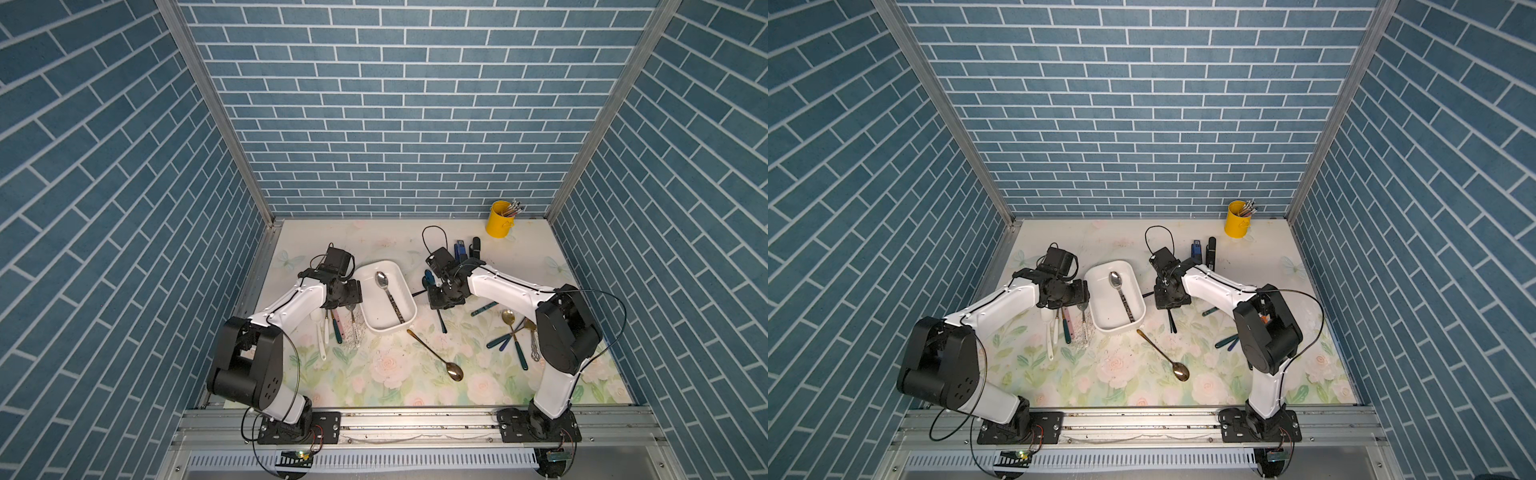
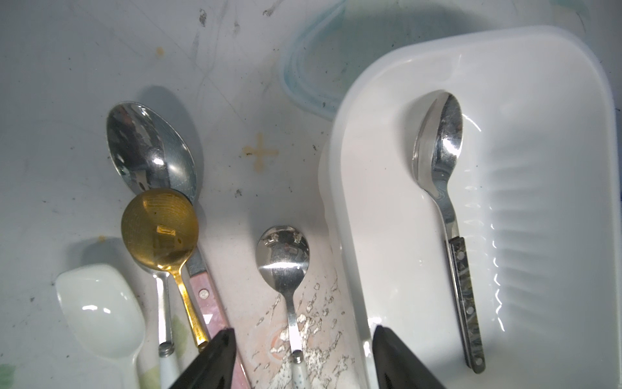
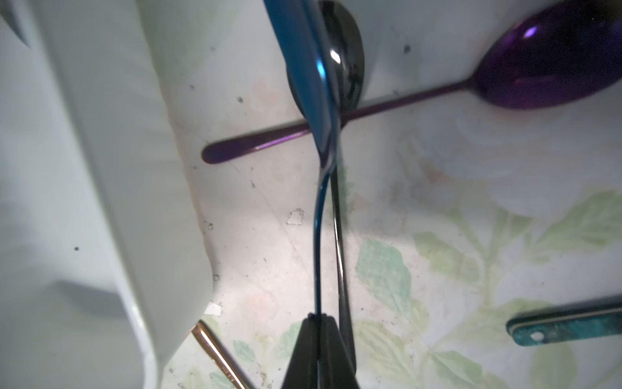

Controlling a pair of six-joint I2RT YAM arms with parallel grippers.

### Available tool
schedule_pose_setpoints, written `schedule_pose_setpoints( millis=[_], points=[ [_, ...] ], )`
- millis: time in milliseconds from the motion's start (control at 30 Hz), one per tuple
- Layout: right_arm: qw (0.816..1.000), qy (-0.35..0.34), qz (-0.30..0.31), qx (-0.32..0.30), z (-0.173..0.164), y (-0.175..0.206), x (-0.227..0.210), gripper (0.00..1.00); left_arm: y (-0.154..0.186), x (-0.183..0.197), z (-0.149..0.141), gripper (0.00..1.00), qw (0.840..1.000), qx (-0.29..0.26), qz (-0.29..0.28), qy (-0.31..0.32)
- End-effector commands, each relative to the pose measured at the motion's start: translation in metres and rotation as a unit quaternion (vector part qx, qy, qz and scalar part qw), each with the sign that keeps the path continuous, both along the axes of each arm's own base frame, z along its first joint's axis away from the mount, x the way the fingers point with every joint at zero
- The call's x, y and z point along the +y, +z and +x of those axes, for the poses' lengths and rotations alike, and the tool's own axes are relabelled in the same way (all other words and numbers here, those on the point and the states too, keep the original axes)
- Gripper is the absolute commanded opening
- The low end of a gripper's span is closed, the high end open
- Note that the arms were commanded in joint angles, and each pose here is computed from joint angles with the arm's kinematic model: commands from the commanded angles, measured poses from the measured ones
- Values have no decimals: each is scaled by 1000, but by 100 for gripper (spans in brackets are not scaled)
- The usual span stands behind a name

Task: Put the spoon into the storage box
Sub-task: Pick up the spoon from the center of the board, then place the spoon in the storage box.

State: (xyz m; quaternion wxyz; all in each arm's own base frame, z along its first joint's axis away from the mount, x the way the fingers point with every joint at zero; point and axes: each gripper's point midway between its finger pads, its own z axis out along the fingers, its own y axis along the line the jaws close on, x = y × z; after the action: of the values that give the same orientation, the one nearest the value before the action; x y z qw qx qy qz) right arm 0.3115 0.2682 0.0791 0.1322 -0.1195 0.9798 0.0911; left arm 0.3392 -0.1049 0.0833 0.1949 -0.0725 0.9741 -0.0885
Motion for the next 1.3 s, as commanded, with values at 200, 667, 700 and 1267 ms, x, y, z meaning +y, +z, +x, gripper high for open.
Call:
schedule_pose_setpoints(
  millis=[200,667,700,1267],
  points=[
    [998,58,9,-37,20,48,34,2,5,4,2,70,1000,-6,-14,19],
    [985,161,68,7,9,28,152,3,-1,26,-13,70,999,-1,-22,44],
    [984,163,68,11,8,24,155,3,-1,27,-14,70,999,-2,-22,44],
    [984,155,44,77,-10,-41,153,6,-7,31,-18,70,999,3,-12,42]
  ],
)
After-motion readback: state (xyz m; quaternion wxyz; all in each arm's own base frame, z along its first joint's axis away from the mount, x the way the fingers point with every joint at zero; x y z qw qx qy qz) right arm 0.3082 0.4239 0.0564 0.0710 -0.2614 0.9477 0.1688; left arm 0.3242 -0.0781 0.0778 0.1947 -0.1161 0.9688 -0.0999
